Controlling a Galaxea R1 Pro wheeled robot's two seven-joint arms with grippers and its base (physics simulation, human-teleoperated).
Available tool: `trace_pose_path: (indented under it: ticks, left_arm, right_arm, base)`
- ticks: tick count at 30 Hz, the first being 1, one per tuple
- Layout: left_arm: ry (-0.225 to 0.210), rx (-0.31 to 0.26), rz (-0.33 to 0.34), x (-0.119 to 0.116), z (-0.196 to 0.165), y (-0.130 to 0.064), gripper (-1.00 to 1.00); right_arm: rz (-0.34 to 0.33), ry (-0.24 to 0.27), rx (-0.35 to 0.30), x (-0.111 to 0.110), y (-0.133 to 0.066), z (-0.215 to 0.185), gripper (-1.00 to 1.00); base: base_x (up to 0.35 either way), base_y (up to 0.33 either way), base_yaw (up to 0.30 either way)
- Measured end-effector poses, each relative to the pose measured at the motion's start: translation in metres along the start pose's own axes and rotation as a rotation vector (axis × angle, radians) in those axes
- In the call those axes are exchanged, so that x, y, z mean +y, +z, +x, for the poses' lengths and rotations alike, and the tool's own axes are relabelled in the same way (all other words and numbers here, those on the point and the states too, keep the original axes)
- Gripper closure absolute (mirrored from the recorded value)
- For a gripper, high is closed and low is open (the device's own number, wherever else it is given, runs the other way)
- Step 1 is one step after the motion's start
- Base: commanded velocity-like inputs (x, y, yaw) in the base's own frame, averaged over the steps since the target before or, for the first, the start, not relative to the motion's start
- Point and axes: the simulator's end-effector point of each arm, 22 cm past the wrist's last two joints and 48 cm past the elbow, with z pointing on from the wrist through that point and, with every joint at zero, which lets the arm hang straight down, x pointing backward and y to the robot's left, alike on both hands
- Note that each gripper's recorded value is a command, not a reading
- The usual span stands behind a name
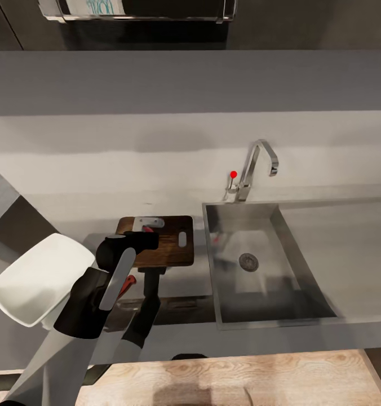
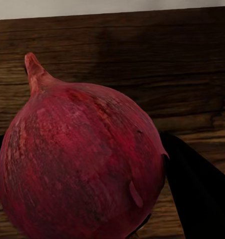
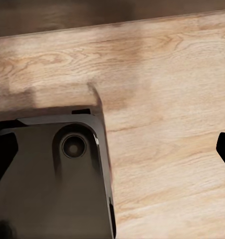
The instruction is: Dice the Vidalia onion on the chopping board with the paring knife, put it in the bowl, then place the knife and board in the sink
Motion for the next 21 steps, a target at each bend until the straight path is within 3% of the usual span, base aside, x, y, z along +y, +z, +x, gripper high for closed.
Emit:
trace_pose_path:
  ticks: [21]
  left_arm:
    - [0.001,-0.007,0.001,-0.0002,-0.0009,0.0008,1.0]
  right_arm:
    - [0.001,-0.003,0.013,-0.001,-0.0008,0.005,-1.0]
  base:
    - [-0.001,0.0,0.0]
